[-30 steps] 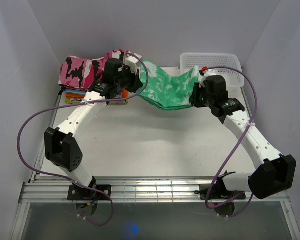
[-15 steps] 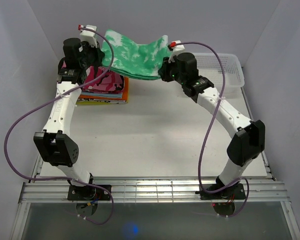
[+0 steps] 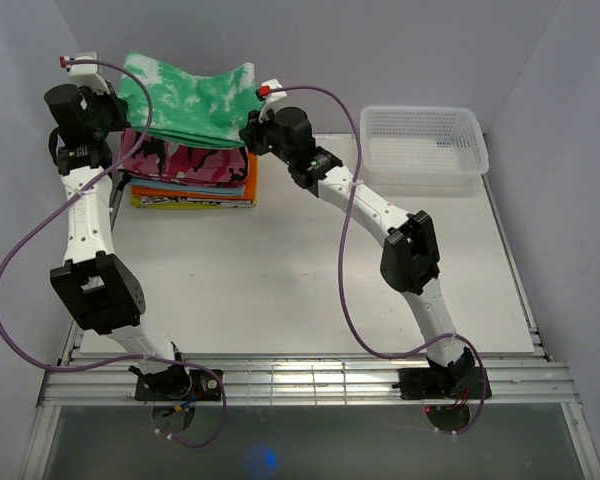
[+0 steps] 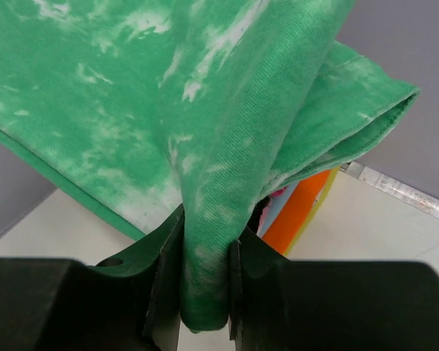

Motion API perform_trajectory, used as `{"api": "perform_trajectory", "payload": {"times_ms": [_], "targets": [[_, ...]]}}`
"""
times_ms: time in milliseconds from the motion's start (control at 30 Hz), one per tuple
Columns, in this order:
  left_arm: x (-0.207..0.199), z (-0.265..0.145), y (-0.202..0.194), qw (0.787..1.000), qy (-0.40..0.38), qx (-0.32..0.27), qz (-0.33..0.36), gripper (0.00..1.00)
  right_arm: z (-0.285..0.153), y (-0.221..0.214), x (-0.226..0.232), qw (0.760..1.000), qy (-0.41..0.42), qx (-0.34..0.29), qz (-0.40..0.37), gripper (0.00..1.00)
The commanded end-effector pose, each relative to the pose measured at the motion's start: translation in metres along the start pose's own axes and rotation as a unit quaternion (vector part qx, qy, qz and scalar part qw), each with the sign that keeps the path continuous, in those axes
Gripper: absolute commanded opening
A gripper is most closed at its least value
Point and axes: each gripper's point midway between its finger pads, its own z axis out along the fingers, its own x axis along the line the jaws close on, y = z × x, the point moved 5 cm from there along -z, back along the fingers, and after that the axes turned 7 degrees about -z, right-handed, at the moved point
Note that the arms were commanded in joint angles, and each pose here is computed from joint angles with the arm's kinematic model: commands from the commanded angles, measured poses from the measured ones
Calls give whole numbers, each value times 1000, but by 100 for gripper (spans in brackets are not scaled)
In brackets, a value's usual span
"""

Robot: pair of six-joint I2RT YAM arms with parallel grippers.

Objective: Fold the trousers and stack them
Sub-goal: Neatly place the folded trousers to the corner

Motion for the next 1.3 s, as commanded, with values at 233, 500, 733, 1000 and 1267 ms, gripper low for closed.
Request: {"api": "perform_trajectory", "payload": {"times_ms": [233, 500, 733, 1000, 1267], "targets": [[88, 18, -20, 995, 77, -54, -18, 0, 48, -5, -8, 991, -66, -110, -23, 8], [130, 44, -81, 993, 111, 6, -43, 0, 59, -53, -1, 995, -66, -70, -34, 8], [145, 55, -118, 989, 124, 54, -52, 0, 60, -58, -6, 994, -77, -65, -48, 13], [138, 50, -116, 988, 114, 76, -74, 40, 51, -43, -24, 990, -107, -69, -57, 62], [127, 31, -74, 989, 115, 80, -44, 87, 19, 15, -65, 984, -142, -90, -55, 84]]}}
